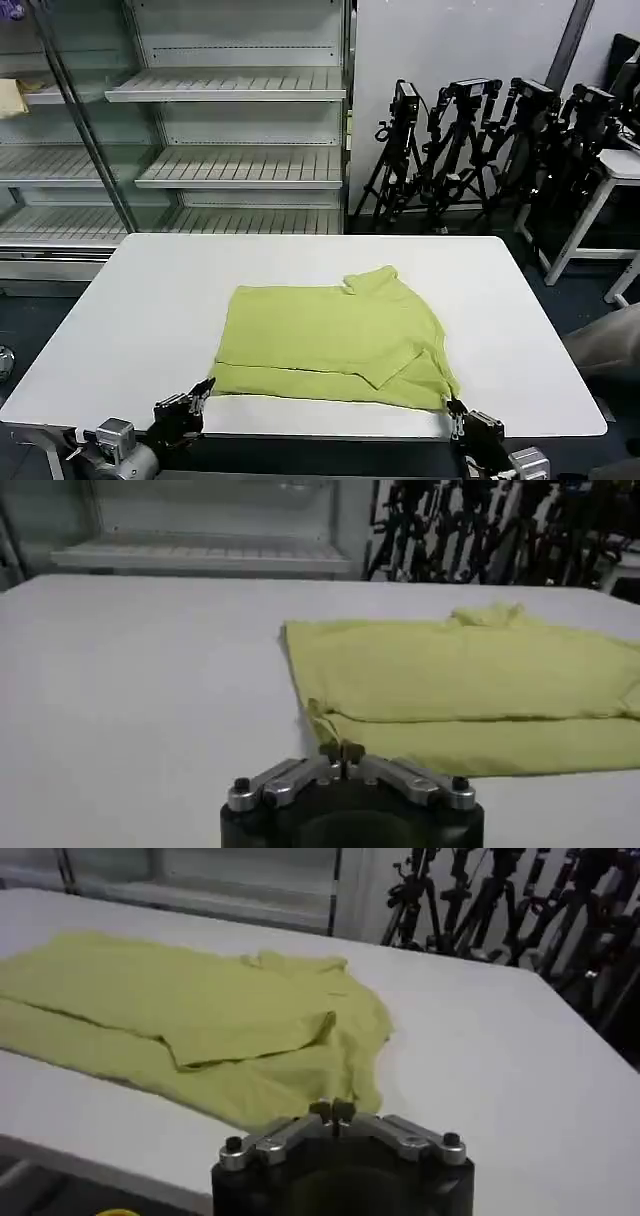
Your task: Fold and organize the clothes.
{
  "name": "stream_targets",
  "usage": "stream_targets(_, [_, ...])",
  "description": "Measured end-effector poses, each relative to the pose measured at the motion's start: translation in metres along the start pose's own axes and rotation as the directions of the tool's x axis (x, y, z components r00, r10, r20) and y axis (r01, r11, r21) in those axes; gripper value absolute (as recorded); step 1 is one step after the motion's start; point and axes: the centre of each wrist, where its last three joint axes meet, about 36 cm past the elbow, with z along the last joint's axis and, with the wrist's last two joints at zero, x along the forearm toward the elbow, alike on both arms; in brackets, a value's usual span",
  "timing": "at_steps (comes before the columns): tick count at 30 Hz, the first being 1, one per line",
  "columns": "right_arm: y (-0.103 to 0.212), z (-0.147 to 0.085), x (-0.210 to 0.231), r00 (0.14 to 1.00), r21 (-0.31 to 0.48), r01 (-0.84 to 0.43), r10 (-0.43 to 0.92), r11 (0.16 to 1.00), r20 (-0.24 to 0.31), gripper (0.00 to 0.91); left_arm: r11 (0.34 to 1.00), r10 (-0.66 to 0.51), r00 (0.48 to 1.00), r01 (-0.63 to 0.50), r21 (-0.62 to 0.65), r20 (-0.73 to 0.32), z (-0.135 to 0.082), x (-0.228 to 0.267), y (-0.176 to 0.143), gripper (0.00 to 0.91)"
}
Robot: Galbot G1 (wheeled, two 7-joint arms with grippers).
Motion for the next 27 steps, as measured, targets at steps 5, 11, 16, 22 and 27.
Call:
stream_targets(5, [-0.004,-0.008,0.002,1.0,0.007,-0.002,0.002,1.0,0.02,0.907,1.0,-0.02,1.0,0.02,-0.017,0.011,-0.004,0.002,0.002,0.907])
stream_targets(11, [-0.01,-0.023,-0.011,0.998,0.005,-0.018,0.018,1.0,0.062,0.907,0.999,-0.034,0.998,0.036,-0.038,0.043,-0.015,0.0,0.005,0.907])
stream_targets(16, [-0.014,-0.039,-0.043,0.994,-0.017,-0.045,0.047,0.999,0.103,0.907,0.999,-0.009,0.997,0.011,-0.03,0.078,-0.024,-0.015,0.005,0.907])
stream_targets(22, [-0.014,-0.061,-0.093,0.988,-0.056,-0.051,0.059,0.997,0.146,0.907,1.0,0.024,0.993,-0.021,-0.022,0.118,-0.039,-0.049,0.009,0.907])
stream_targets(27, [-0.014,-0.081,-0.14,0.985,-0.084,-0.05,0.063,0.995,0.163,0.907,0.999,0.037,0.99,-0.034,-0.024,0.137,-0.053,-0.081,0.015,0.907])
